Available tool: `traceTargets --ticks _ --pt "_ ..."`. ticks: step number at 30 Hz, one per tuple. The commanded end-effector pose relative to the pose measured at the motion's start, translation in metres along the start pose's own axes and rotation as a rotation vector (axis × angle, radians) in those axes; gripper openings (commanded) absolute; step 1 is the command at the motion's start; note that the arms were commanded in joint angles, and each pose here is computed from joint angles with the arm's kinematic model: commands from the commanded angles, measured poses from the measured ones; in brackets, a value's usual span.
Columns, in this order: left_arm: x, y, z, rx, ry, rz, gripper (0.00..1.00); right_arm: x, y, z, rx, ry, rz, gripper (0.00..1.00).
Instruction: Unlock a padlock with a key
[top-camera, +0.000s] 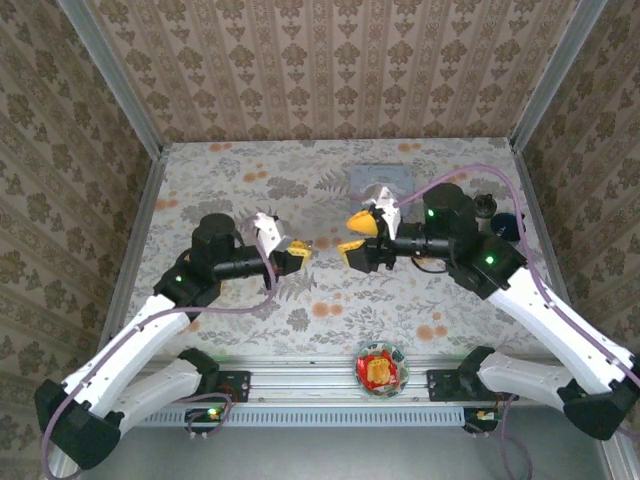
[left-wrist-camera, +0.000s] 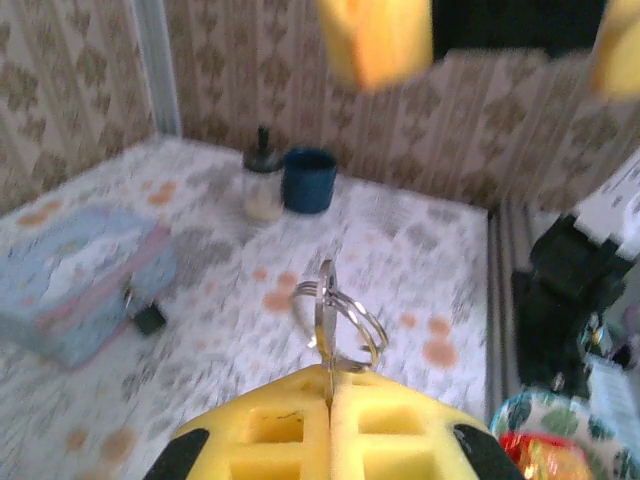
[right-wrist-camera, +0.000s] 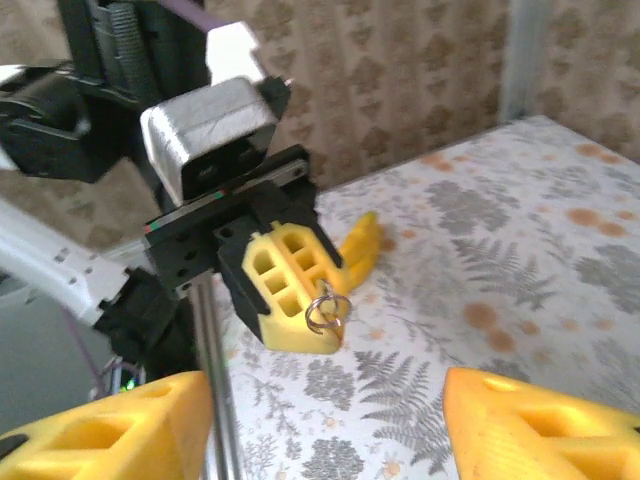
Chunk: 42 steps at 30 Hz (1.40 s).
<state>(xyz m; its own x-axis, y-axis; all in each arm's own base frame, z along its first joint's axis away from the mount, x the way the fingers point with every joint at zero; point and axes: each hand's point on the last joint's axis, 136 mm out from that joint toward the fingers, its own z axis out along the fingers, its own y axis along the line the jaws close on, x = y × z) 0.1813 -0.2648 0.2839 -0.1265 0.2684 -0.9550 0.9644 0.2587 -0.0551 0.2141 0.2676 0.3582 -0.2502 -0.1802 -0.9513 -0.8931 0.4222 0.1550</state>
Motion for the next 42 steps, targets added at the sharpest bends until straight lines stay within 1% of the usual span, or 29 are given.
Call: traceTargets --ticks 1,4,6,7,9,13,18,25,34,42 --pt "0.032 0.002 -0.003 -0.024 0.248 0.073 0.00 0.007 -0.029 -0.019 0.213 -0.020 0.084 0.67" --pt "0.044 0.001 0.000 0.003 0.394 0.135 0.00 0.020 -0.034 -0.027 0.266 0.001 0.125 0.65" --pt "0.053 -0.001 0.001 0.028 0.480 0.169 0.00 0.030 -0.034 -0.026 0.268 0.027 0.146 0.63" --pt "0.056 -0.002 0.001 0.044 0.516 0.185 0.00 0.035 -0.033 -0.024 0.257 0.043 0.151 0.62" --pt "0.056 -0.006 0.001 0.077 0.551 0.214 0.00 0.044 -0.028 -0.020 0.218 0.062 0.157 0.60" --pt "0.051 -0.006 0.003 0.090 0.538 0.256 0.00 0.051 -0.013 -0.008 0.114 0.076 0.161 0.53" --pt "0.048 -0.020 0.003 0.163 0.491 0.268 0.00 0.059 0.004 0.015 -0.010 0.110 0.168 0.46" --pt "0.044 -0.032 -0.001 0.209 0.436 0.293 0.00 0.061 0.020 0.043 -0.169 0.096 0.181 0.42" --pt "0.043 -0.040 -0.002 0.243 0.410 0.299 0.00 0.061 0.030 0.059 -0.264 0.124 0.194 0.40" --pt "0.045 -0.042 0.000 0.265 0.417 0.281 0.00 0.063 0.031 0.066 -0.283 0.158 0.184 0.34"
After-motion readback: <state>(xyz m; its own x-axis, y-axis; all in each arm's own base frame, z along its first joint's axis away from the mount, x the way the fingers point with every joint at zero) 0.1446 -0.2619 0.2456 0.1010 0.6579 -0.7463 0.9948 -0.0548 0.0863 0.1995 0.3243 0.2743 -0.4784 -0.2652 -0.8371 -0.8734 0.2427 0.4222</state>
